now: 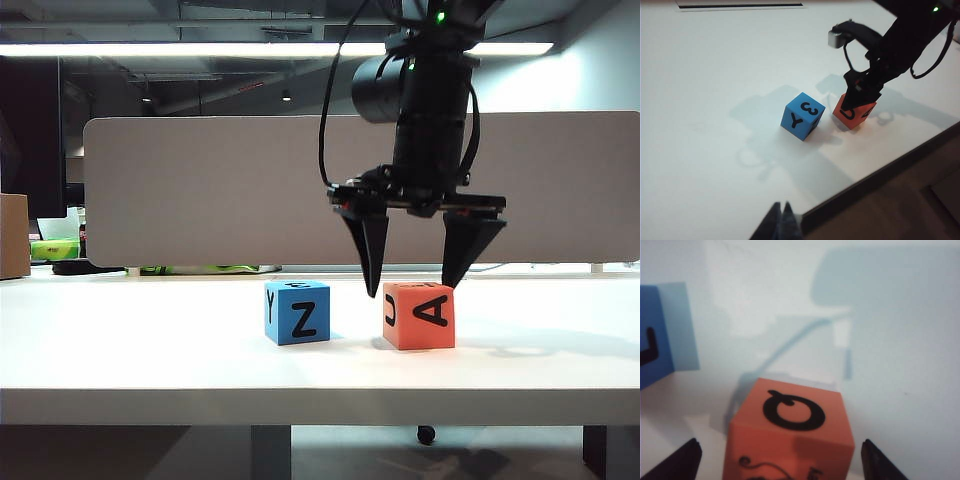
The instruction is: Stack the letter block on the right onto the letter block on the left.
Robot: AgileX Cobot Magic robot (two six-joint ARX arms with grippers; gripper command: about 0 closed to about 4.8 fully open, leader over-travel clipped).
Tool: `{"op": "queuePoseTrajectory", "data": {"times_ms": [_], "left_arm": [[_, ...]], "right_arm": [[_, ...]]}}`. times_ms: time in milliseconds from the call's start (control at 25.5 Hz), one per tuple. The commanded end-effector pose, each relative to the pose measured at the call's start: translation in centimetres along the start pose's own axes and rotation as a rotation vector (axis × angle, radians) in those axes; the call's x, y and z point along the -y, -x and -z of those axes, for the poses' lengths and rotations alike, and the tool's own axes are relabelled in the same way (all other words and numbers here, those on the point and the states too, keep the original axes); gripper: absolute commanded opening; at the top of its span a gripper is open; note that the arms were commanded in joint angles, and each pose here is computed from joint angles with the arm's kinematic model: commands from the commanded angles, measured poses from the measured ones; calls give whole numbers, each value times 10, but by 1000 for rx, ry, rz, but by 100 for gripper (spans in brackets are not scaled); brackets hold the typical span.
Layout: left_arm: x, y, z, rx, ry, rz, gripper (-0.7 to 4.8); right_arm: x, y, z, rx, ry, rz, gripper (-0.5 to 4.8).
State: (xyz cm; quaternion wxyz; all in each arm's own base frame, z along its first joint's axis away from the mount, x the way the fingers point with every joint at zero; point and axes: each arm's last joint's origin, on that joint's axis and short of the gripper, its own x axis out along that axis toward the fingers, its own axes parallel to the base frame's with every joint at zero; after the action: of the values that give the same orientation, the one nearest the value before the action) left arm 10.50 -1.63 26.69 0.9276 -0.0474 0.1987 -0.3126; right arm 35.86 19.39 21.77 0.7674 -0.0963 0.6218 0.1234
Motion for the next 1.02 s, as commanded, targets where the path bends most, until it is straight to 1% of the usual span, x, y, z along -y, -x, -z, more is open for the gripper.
{"op": "queuePoseTrajectory", "data": {"times_ms": [39,78,118,157,196,313,509,666,784,823,980,1019], "left_arm": [[1,1,-3,16,-13,6,-6],[1,2,-3,17,-14,6,-6],[2,2,-3,17,-14,6,-6],[2,2,-3,18,-15,5,-6],[2,2,-3,18,-15,5,-6],[2,2,-3,19,-16,5,-6],[2,2,-3,20,-16,5,-6],[2,2,-3,22,-18,5,-6],[2,2,-4,28,-22,5,-6],[2,2,-4,29,-23,5,-6],[2,2,-4,29,-24,4,-6],[2,2,-4,29,-48,-1,-6]], "right_arm": [[-1,-5,0,-23,4,1,429],[-1,-6,0,-30,5,3,416],[-1,-6,1,-38,5,5,377],[-1,-6,1,-40,5,5,350],[-1,-6,2,-43,6,6,333],[-1,-6,3,-54,6,7,304],[-2,-4,4,-69,9,1,304],[-5,8,0,-57,15,-4,304],[-9,26,-8,-7,21,-15,305],[-13,41,-15,41,27,-26,305],[-21,69,-27,145,38,-57,305],[-27,75,-31,176,50,-77,305]]}}
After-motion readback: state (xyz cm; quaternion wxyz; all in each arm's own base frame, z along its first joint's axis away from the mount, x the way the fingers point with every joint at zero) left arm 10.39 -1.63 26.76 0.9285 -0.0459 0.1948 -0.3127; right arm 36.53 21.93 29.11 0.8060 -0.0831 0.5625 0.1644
